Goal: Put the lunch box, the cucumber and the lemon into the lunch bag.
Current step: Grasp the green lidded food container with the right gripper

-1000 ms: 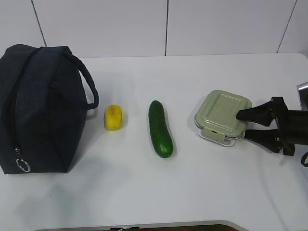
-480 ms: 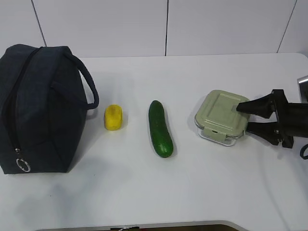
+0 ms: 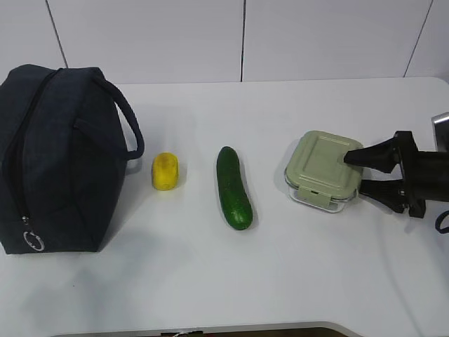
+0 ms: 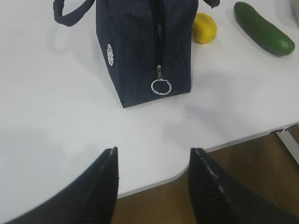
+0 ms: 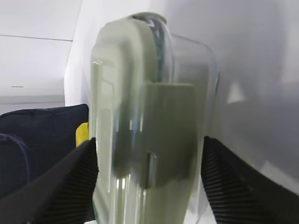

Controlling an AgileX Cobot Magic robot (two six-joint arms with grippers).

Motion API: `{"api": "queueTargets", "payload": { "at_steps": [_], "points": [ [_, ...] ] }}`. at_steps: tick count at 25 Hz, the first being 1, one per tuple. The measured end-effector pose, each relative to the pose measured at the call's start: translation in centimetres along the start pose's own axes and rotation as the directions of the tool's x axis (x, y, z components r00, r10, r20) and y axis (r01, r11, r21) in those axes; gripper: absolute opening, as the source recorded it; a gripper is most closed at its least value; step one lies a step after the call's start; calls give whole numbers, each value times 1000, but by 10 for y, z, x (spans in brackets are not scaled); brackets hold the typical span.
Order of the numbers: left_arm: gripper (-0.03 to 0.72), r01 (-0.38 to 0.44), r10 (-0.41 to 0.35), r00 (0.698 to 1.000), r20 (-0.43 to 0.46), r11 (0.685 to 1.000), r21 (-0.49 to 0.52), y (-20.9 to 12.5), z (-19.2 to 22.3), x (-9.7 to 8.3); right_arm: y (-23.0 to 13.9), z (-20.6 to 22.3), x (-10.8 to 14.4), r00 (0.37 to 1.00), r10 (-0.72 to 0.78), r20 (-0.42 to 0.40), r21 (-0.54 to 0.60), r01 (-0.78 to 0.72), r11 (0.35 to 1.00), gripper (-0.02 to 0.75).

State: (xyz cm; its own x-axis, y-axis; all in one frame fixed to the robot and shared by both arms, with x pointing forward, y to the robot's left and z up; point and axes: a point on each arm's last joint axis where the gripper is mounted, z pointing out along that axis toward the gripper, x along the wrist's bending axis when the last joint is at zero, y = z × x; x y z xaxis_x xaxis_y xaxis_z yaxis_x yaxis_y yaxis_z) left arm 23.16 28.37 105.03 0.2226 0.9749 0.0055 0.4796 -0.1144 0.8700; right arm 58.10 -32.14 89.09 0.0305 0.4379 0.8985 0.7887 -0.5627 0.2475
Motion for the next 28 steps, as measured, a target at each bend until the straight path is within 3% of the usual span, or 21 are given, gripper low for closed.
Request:
{"api": "queueTargets", "payload": {
  "at_steps": [28],
  "points": [
    [350, 0, 0, 1000, 0, 1000, 0, 0, 0, 0, 3, 5, -4, 999, 20, -32, 23, -20, 1000, 544]
  ]
}}
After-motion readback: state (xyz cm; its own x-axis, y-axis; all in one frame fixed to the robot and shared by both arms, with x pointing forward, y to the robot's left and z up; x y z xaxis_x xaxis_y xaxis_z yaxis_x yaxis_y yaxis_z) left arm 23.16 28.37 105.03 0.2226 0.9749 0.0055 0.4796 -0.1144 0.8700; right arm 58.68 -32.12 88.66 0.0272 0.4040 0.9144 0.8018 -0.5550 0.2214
